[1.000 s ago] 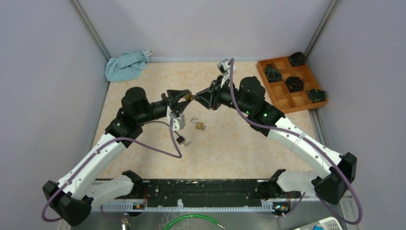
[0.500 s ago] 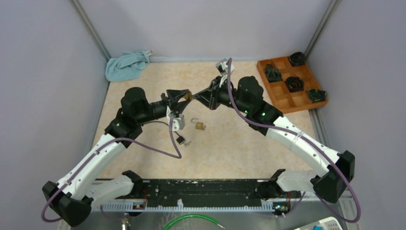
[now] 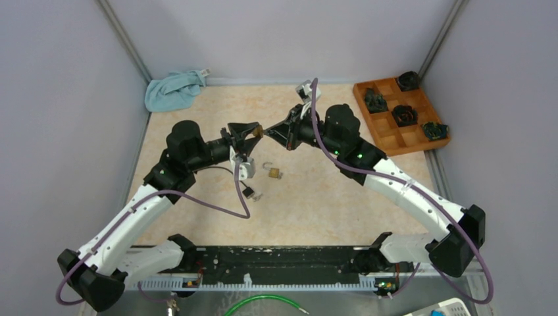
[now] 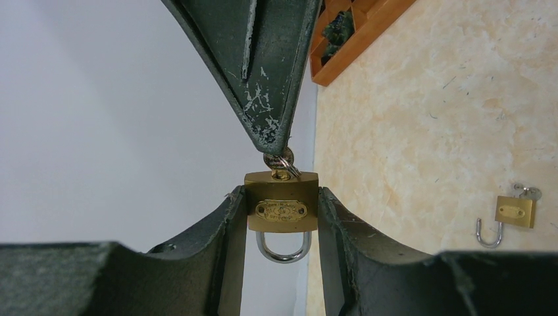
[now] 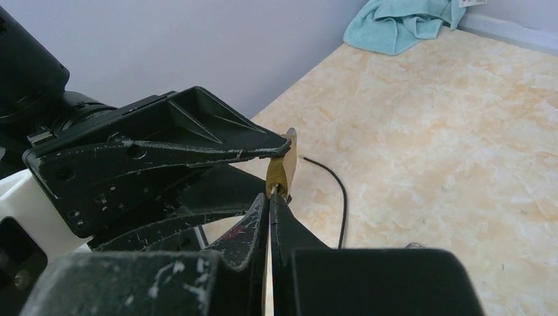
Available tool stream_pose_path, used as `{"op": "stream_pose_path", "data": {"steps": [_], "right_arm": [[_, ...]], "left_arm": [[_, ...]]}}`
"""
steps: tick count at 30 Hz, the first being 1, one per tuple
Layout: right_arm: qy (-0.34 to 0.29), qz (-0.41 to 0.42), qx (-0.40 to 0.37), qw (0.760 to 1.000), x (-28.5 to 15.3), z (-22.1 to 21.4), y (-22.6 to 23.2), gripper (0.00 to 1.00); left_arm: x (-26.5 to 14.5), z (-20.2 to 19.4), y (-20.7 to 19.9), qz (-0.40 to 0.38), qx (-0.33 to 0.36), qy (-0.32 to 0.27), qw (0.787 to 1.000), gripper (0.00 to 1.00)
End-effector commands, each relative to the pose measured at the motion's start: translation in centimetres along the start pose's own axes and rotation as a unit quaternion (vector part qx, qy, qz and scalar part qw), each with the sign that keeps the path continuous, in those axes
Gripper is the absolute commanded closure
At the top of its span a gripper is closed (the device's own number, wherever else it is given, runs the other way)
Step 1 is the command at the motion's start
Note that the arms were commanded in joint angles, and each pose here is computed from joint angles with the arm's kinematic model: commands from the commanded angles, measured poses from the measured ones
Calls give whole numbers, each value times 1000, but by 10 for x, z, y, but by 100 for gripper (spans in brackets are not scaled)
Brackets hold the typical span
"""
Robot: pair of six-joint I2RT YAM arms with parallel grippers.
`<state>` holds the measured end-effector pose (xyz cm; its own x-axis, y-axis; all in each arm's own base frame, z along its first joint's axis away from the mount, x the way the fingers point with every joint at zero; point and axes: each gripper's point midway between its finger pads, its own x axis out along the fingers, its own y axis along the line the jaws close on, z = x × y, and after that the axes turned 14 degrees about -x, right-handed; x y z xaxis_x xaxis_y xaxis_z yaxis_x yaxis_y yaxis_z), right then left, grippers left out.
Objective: Unlock with the key
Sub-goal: Unlock the lock.
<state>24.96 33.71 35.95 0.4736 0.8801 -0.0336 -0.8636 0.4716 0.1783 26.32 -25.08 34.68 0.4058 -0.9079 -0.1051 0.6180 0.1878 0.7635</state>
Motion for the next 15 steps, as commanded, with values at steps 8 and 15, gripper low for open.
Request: {"op": "stream_pose_path", "data": {"steps": [8, 15], "right_arm": [[-34, 30, 61, 997, -5, 21, 11, 73], [-26, 10, 33, 999, -17, 29, 8, 67]], "left_arm": [[-2, 20, 10, -2, 107, -9, 994, 100], [-5, 16, 4, -14, 121, 1, 993, 100]]}}
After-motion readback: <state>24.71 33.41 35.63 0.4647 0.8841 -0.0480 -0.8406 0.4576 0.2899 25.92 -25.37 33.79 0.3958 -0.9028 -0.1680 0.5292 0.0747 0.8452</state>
